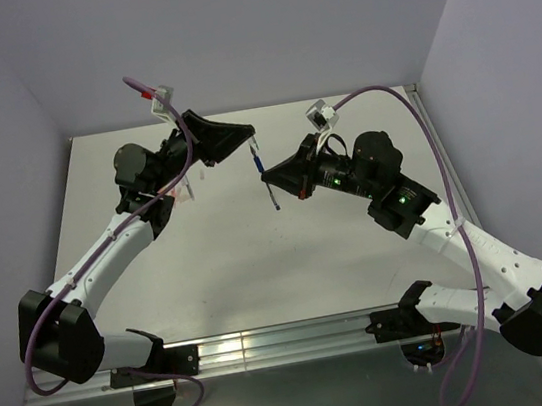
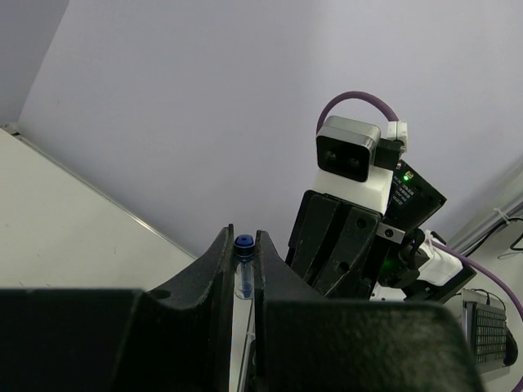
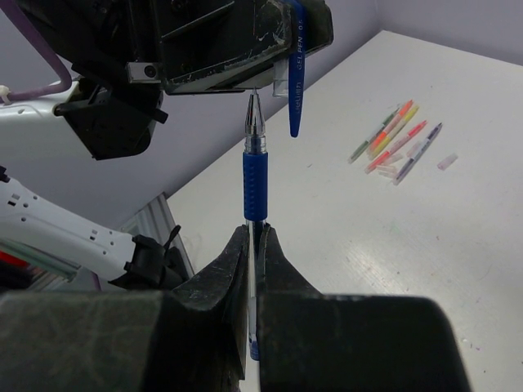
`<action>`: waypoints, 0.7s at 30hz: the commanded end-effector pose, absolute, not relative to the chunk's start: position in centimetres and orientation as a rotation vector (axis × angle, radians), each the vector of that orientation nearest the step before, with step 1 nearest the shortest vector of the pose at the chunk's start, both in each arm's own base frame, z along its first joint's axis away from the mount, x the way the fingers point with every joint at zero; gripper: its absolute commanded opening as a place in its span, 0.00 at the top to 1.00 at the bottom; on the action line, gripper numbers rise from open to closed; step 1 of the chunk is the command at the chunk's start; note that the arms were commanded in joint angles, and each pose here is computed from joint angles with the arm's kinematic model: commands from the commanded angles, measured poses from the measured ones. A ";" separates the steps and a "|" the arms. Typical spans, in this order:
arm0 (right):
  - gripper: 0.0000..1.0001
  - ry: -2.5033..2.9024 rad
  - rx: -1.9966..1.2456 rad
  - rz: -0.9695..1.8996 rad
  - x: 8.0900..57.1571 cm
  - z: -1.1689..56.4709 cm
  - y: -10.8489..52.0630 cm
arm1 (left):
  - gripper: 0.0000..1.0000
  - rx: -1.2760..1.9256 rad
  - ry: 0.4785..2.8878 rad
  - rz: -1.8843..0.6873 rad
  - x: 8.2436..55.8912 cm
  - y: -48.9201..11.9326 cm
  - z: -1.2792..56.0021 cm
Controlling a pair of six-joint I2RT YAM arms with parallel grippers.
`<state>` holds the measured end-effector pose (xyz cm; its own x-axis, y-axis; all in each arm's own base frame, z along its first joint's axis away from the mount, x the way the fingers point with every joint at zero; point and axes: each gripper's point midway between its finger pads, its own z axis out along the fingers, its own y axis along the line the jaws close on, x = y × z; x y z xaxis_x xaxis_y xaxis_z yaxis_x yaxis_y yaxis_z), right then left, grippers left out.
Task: Insert the pens into the pen caps
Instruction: Insert the pen cap onto the pen.
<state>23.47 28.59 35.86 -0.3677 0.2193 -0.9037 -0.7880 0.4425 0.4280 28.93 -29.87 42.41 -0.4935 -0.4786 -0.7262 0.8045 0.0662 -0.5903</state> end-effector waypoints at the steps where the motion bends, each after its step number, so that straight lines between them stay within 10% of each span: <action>1: 1.00 1.559 -0.516 1.160 23.3 37.0 28.3 | 1.00 0.403 1.227 -1.612 28.0 -29.4 45.8; 21: 1.00 1.553 -0.496 1.129 23.5 37.2 27.8 | 1.00 0.401 1.242 -1.614 27.9 -29.4 45.4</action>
<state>23.66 28.46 35.64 -0.3657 0.2158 -0.9054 -0.7822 0.4559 0.4246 28.75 -29.78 43.84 -0.4738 -0.4901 -0.7317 0.8203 0.0567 -0.5692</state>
